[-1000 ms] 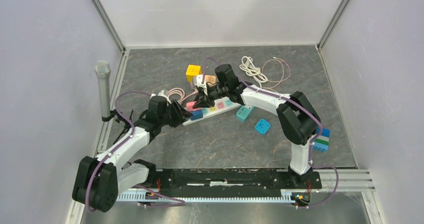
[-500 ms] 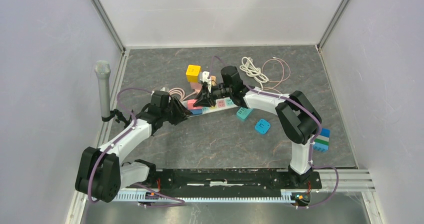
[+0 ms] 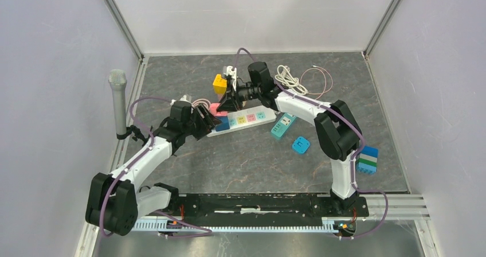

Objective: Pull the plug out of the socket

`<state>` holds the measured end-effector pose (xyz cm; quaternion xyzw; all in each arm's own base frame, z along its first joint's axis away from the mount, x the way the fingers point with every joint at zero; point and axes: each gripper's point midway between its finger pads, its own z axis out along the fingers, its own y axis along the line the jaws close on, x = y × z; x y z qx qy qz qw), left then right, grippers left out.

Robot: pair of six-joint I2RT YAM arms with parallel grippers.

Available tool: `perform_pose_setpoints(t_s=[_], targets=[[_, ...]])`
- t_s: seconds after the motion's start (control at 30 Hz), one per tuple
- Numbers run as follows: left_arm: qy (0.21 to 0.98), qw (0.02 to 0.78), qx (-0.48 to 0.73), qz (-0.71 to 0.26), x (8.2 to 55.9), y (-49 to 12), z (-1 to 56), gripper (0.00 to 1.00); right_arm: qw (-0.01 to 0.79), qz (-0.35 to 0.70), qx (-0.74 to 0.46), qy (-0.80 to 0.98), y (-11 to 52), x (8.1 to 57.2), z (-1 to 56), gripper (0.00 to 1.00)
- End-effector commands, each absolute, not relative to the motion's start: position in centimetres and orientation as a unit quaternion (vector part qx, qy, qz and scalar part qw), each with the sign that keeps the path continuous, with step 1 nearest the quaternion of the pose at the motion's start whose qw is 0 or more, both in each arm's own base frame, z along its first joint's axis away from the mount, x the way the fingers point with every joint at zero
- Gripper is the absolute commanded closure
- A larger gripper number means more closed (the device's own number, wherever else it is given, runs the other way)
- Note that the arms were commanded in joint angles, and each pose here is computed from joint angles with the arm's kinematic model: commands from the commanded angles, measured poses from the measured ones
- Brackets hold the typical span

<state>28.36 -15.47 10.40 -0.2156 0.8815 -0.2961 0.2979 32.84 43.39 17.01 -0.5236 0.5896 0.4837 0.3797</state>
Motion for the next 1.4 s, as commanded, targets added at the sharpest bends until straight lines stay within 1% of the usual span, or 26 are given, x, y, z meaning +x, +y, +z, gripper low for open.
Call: perform_pose_setpoints(t_s=[0.0,0.1,0.23,0.57,0.7,0.8,0.87,0.93,1.1,1.23,1.37], targets=[[0.867,0.345,-0.2,-0.3,29.8,-15.2,11.7,0.28,0.356,0.525,-0.505,0.586,44.2,32.1,19.0,1.0],[0.863,0.349,-0.205,-0.302,29.6,-15.1,11.0,0.29,0.335,0.528,-0.495,0.604,43.9,31.6,17.6,1.0],[0.866,0.347,-0.215,-0.288,29.2,-14.5,10.0,0.3,0.351,0.508,-0.488,0.617,43.4,32.0,17.1,1.0],[0.856,0.386,-0.214,-0.268,29.1,-13.1,12.1,0.31,0.409,0.471,-0.457,0.634,42.6,34.0,20.5,1.0],[0.849,0.408,-0.22,-0.255,28.5,-12.1,13.2,0.28,0.433,0.432,-0.424,0.668,40.6,34.9,21.1,1.0],[0.844,0.422,-0.22,-0.247,28.3,-11.5,14.0,0.24,0.438,0.404,-0.415,0.688,38.4,34.2,20.9,1.0],[0.843,0.428,-0.211,-0.246,28.2,-11.4,14.5,0.2,0.428,0.388,-0.418,0.701,36.9,32.9,20.3,1.0],[0.846,0.43,-0.195,-0.247,28.3,-11.7,15.0,0.17,0.396,0.369,-0.413,0.732,35.1,31.4,18.5,1.0],[0.857,0.411,-0.147,-0.275,28.3,-13.5,15.3,0.16,0.316,0.313,-0.405,0.799,30.1,27.2,13.3,1.0],[0.855,0.403,-0.123,-0.302,27.9,-14.7,15.2,0.16,0.275,0.285,-0.384,0.834,26.4,23.7,10.6,1.0],[0.857,0.404,-0.112,-0.299,27.2,-15.2,14.5,0.15,0.241,0.276,-0.354,0.86,23.8,20.4,8.4,1.0]])
